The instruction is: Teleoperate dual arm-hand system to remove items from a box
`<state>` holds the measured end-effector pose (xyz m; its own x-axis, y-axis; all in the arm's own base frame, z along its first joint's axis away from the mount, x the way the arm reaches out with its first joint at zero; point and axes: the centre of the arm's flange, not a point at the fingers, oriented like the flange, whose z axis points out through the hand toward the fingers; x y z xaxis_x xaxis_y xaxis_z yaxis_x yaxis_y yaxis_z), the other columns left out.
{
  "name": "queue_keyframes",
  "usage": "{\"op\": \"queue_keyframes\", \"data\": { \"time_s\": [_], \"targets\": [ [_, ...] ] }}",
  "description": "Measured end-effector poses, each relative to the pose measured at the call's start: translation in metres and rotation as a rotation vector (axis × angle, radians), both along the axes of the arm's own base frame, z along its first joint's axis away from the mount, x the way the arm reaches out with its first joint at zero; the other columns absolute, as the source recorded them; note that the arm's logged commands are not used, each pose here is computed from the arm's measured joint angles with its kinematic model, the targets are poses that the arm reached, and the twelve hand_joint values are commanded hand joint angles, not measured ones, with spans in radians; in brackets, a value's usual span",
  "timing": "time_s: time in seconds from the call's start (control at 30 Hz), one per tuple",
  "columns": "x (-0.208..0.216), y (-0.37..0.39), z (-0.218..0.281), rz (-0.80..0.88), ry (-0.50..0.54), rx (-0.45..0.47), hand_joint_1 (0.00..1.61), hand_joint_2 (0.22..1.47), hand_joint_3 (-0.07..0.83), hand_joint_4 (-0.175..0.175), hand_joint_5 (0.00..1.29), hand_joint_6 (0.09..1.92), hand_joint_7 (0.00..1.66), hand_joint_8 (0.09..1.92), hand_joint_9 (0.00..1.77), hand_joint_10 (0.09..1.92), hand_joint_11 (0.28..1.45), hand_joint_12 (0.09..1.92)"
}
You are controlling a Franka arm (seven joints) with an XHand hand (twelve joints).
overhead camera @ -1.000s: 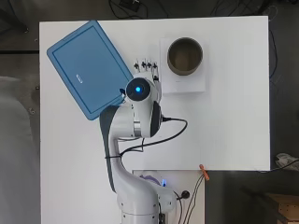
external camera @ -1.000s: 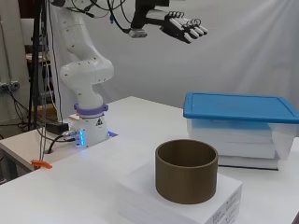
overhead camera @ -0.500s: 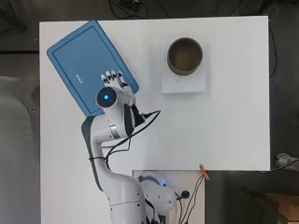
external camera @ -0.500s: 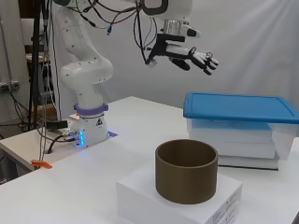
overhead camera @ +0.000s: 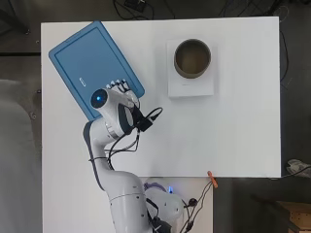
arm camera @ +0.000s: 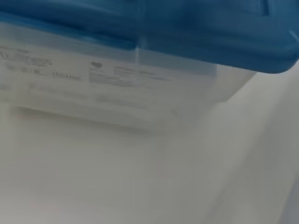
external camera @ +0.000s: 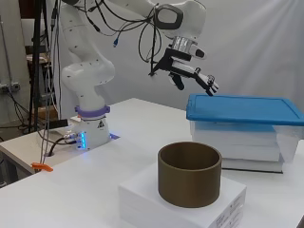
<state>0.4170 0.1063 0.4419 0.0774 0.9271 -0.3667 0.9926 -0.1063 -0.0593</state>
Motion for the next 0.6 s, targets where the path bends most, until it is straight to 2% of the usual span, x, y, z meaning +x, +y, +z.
{"op": "queue_keyframes", "data": {
  "time_s": [0.1,0.23,0.33,0.43,0.5,0.6],
  "targets": [
    [-0.002,0.009,0.013,-0.037,-0.011,0.030,0.23,0.77,0.008,-0.058,0.00,0.09,0.04,0.09,0.21,0.09,0.39,0.09],
    [-0.018,0.019,0.008,-0.046,-0.025,-0.060,0.20,0.77,0.008,-0.074,0.00,0.09,0.00,0.09,0.17,0.09,0.37,0.09],
    [-0.038,0.021,-0.014,-0.056,-0.021,-0.080,0.17,0.78,0.010,-0.085,0.00,0.09,0.00,0.09,0.16,0.09,0.37,0.09],
    [-0.047,0.025,-0.020,-0.056,-0.059,-0.093,0.14,0.76,0.000,-0.092,0.00,0.09,0.00,0.09,0.13,0.09,0.36,0.09],
    [-0.048,0.028,-0.023,-0.077,-0.095,-0.110,0.17,0.77,0.001,-0.099,0.00,0.09,0.00,0.09,0.10,0.09,0.36,0.09],
    [-0.044,0.036,-0.029,-0.156,-0.174,-0.071,0.24,0.77,0.000,-0.109,0.00,0.09,0.00,0.09,0.09,0.09,0.36,0.09]
  ]
}}
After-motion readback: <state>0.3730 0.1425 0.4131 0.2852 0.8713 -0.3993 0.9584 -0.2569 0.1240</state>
